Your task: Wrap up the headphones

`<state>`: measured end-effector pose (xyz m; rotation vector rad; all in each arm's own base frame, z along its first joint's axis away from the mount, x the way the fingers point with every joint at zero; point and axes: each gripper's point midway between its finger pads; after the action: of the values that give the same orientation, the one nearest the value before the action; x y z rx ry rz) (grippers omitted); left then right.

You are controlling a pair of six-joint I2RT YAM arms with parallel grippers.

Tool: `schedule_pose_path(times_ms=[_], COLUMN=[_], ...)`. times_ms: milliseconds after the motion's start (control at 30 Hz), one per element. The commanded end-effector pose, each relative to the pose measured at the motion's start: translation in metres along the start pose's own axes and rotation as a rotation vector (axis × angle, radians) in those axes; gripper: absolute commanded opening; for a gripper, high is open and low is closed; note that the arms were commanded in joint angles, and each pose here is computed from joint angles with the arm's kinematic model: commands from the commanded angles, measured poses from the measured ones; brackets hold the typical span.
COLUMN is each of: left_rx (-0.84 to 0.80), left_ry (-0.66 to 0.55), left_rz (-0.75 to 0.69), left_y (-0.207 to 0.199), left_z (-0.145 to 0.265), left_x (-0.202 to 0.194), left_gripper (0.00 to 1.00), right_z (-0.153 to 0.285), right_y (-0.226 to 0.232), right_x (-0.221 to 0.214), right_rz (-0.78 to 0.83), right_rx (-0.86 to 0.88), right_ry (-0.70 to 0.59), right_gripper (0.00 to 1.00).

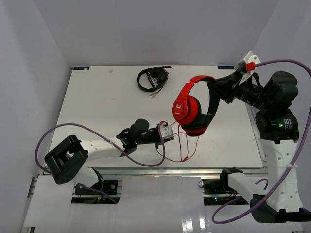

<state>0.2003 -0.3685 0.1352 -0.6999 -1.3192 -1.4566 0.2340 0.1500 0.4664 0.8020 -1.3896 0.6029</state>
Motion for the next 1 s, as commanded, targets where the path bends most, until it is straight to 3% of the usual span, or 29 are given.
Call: schedule_pose_path(times_ms=[0, 200, 500, 600, 967], left_rx=[-0.038, 0.186, 0.328, 0.33, 0.287], left_ry=[0.178, 0.356, 0.456, 0.52, 0.461], left_rz=[-0.05, 0.069, 0.215, 0.334, 0.594], left_y=[0.006, 0.085, 0.153, 0.156, 0.166], left_z=[0.031, 0.085, 0.111, 0.107, 0.081], left_x=[-0.016, -0.027, 0.034, 0.031, 0.071], left_gripper=[0.0, 0.0, 0.0, 0.0, 0.0], right_z=[0.009, 0.018, 0.033, 0.036, 0.032], right_y=[0.015, 0.011, -0.016, -0.025, -0.052], right_x=[-0.011, -0.044, -0.108, -0.122, -0.166], right_rz=[0.184, 0.257, 0.277, 0.287, 0.282], right_rx=[0.09, 0.089, -0.039, -0.091, -0.201], right_ry=[0.023, 0.132, 0.257, 0.281, 0.335], right_gripper=[0.08, 0.08, 0.08, 0.08, 0.08])
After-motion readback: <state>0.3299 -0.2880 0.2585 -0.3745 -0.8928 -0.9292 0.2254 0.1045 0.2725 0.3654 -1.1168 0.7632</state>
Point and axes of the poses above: each gripper's point midway between its finger pads, its own z axis back along the fingers, its own y axis along the line the jaws close on, x = y × z, and after that the axes turned 13 degrees about -z, right-handed
